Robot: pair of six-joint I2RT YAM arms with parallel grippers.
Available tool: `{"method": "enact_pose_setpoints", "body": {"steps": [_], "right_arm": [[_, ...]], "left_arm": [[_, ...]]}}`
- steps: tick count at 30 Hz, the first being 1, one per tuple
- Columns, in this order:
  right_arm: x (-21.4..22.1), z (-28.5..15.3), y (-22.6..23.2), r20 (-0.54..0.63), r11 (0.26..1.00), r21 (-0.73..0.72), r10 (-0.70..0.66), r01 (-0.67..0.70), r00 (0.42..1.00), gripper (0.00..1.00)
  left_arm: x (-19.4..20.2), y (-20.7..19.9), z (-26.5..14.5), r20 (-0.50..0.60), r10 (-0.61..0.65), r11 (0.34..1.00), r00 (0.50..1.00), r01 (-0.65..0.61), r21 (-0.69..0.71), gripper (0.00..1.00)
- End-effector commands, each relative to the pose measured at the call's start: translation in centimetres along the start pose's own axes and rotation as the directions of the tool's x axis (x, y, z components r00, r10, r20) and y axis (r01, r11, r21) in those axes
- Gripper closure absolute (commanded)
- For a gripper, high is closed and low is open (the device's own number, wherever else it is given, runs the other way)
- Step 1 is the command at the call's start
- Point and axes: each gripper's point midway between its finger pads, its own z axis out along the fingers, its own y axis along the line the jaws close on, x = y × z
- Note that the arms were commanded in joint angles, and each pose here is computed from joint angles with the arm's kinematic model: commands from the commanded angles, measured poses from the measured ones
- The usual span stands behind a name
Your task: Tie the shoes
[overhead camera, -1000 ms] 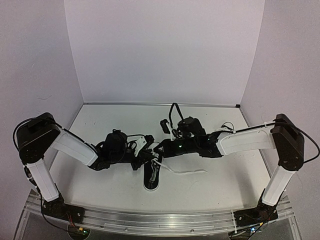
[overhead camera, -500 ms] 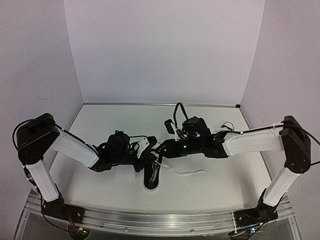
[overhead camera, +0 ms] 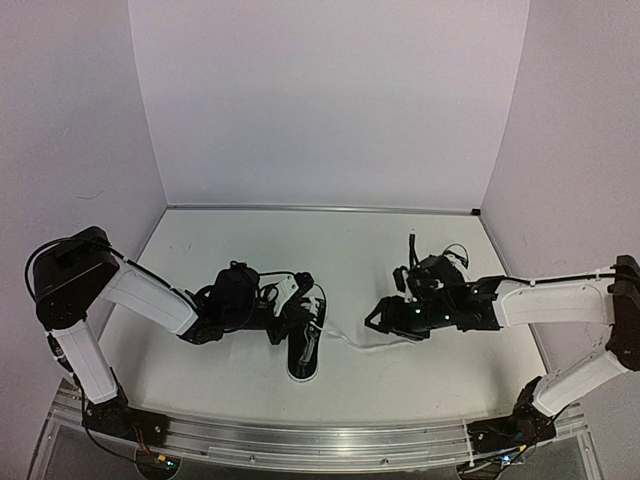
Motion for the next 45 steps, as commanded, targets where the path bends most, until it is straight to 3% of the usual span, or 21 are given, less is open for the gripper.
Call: {"method": "enact_pose_setpoints", "body": {"steps": [1, 12, 25, 33, 35, 37, 42, 45], "right_arm": [[1.8, -0.7, -3.2, 0.006, 0.985, 0.107, 0.139, -0.139, 0.990, 0.37], [2.2, 2.8, -5.7, -0.025, 0.960, 0.259, 0.116, -0.106, 0.993, 0.45], [0.7, 6.0, -5.5, -0.044, 0.946, 0.321, 0.053, -0.036, 0.998, 0.47], [0.1, 7.5, -6.5, -0.083, 0.912, 0.405, -0.034, 0.065, 0.996, 0.70], [0.5, 8.0, -6.9, -0.103, 0.906, 0.416, -0.037, 0.077, 0.994, 0.81], [1.0, 8.4, -7.3, -0.121, 0.903, 0.421, -0.037, 0.085, 0.992, 0.99], [-2.2, 6.9, -5.0, -0.050, 0.923, 0.371, -0.093, 0.105, 0.994, 1.00], [-7.5, 3.7, -1.5, 0.091, 0.947, 0.302, -0.147, 0.113, 0.985, 1.00]], "left_arm": [[-1.2, -0.4, 0.0, 0.028, 0.011, 1.000, 1.000, -0.011, 0.016, 1.00], [-1.9, -0.6, -0.2, 0.029, 0.020, 1.000, 0.999, -0.021, 0.021, 1.00], [-2.1, -1.0, -0.6, 0.028, 0.043, 0.999, 0.999, -0.044, 0.025, 1.00], [-1.9, -1.0, -0.5, 0.027, 0.050, 0.998, 0.998, -0.051, 0.025, 1.00], [-1.9, -1.0, -0.4, 0.026, 0.054, 0.998, 0.998, -0.054, 0.025, 1.00], [-1.8, -1.0, -0.4, 0.029, 0.058, 0.998, 0.998, -0.059, 0.025, 1.00], [-1.8, -1.1, -0.7, 0.062, 0.088, 0.996, 0.994, -0.090, 0.018, 1.00], [-1.6, -0.9, -0.3, 0.055, 0.110, 0.994, 0.992, -0.110, 0.010, 1.00]]}}
